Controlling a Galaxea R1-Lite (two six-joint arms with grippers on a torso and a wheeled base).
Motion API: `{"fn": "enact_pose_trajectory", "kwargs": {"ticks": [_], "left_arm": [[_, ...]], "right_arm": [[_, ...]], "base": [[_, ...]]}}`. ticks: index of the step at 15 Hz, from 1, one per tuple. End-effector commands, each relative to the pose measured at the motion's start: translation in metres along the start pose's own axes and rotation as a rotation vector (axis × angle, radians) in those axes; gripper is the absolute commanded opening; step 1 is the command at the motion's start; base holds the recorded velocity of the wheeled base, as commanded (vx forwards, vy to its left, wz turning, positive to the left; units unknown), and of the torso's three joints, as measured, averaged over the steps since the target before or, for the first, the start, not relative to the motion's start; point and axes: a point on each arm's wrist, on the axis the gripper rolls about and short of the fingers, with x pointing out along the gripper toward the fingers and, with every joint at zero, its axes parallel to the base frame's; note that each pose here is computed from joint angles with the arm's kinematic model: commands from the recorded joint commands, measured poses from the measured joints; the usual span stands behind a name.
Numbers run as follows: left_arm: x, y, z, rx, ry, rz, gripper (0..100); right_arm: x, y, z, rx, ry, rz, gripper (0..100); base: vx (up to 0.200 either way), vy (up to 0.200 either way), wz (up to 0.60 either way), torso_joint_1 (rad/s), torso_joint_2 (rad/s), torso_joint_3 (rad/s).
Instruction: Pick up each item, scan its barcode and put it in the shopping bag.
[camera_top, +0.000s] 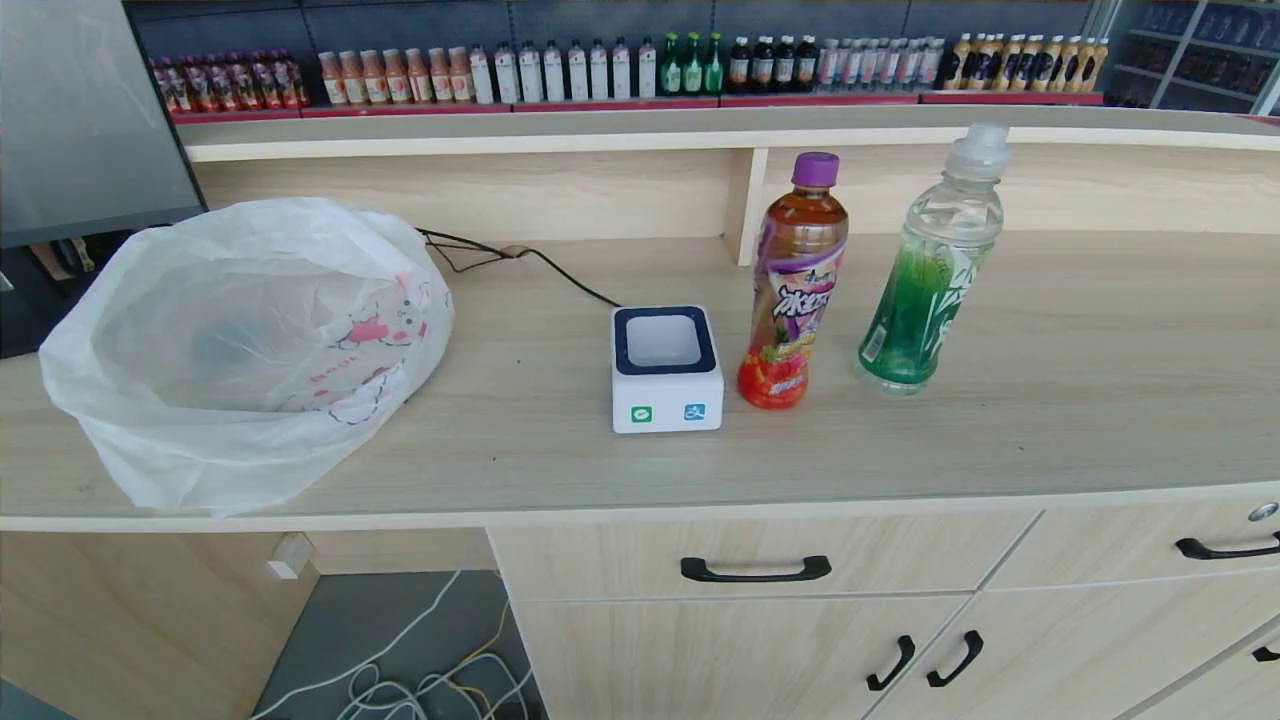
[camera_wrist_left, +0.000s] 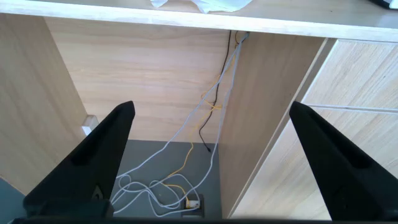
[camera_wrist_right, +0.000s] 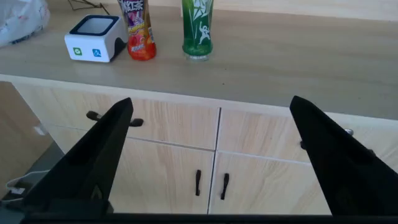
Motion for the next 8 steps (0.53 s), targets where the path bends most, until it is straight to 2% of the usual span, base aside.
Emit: {"fn": "enact_pose_trajectory", "kwargs": {"ticks": [1,3,8], "left_arm": [[0.000,0.000,0.000,0.000,0.000,0.001,100],[0.000,0.000,0.000,0.000,0.000,0.001,100],[0.000,0.000,0.000,0.000,0.000,0.001,100]], "right_arm": [[0.039,-0.008,0.025,-0.012,0.025,0.032,100],[0.059,-0.010,0.036,-0.046,0.009,0.069,100],[0.089,-0.008,0.038,-0.107,0.036,0.172,100]], "base": [[0.000,0.000,0.00,0.000,0.00,0.000],[0.000,0.000,0.00,0.000,0.00,0.000],[0.000,0.000,0.00,0.000,0.00,0.000]]}}
